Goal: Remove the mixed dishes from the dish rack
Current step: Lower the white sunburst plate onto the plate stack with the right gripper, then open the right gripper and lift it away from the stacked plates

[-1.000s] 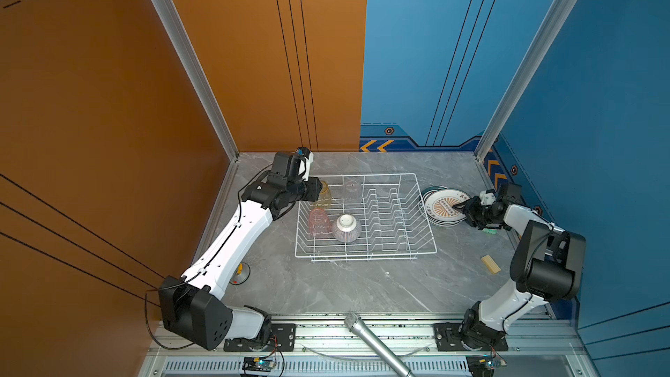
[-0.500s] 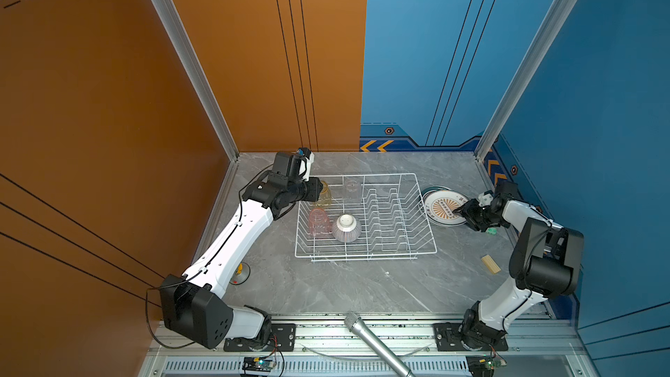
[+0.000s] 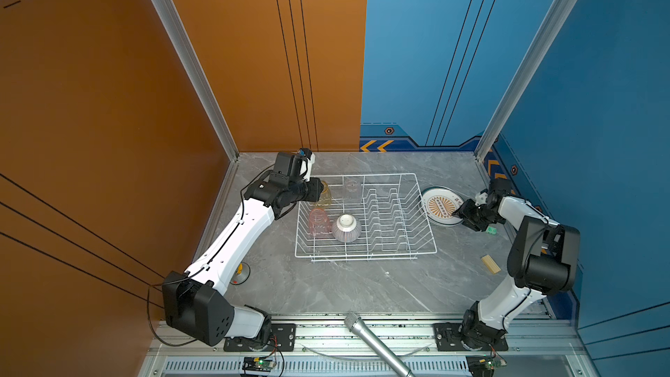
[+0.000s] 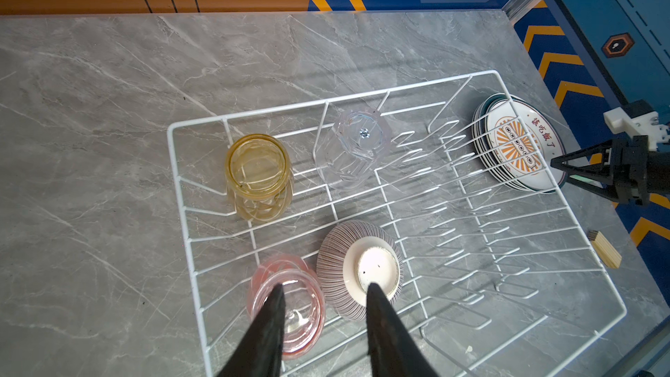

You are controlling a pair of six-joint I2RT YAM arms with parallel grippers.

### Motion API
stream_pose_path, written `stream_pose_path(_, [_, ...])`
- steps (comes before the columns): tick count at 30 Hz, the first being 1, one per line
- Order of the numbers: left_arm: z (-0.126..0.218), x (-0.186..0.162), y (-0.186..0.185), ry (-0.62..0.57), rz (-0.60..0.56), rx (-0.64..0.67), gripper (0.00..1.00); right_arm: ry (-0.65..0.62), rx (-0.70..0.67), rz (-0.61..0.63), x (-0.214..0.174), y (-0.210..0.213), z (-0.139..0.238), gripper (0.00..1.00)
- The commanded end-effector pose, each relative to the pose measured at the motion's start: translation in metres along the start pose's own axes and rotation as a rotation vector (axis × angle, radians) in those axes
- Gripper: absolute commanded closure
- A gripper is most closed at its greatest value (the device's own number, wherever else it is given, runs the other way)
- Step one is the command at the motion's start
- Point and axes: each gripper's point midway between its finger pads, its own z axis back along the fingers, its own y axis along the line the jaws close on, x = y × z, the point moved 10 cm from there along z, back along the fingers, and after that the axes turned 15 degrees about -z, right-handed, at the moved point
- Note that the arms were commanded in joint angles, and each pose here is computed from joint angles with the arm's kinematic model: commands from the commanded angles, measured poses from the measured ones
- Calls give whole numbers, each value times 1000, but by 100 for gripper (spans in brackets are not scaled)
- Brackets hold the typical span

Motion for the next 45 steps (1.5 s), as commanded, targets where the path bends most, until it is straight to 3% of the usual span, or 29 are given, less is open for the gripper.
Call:
stream_pose_path(1, [-4,-4,2,18,-10,-10,61,-2,-66,35,-1,1,1,49])
stream_pose_path(8, [-6,-6,3,25,-14,4,58,-51,-88,49,0,3,12,40])
stream_pose_path(17, [-4,-8,3,27,-28,31,57,-69,-84,53,0,4,19,39])
stream_pose_path(20, [-6,-7,3,29,-28,21,57,-77,-112,65,-1,7,18,30])
stream_pose_path(24, [-8,-8,2,35,-29,11,58,-88,-159,83,-1,13,16,25])
stream_pose_path(29, [-8,-9,3,37,-36,10,58,-102,-251,113,-2,22,13,24])
stream_pose_path(45, [-9,-14,9,47,-32,8,58,-77,-321,141,-4,43,-5,20])
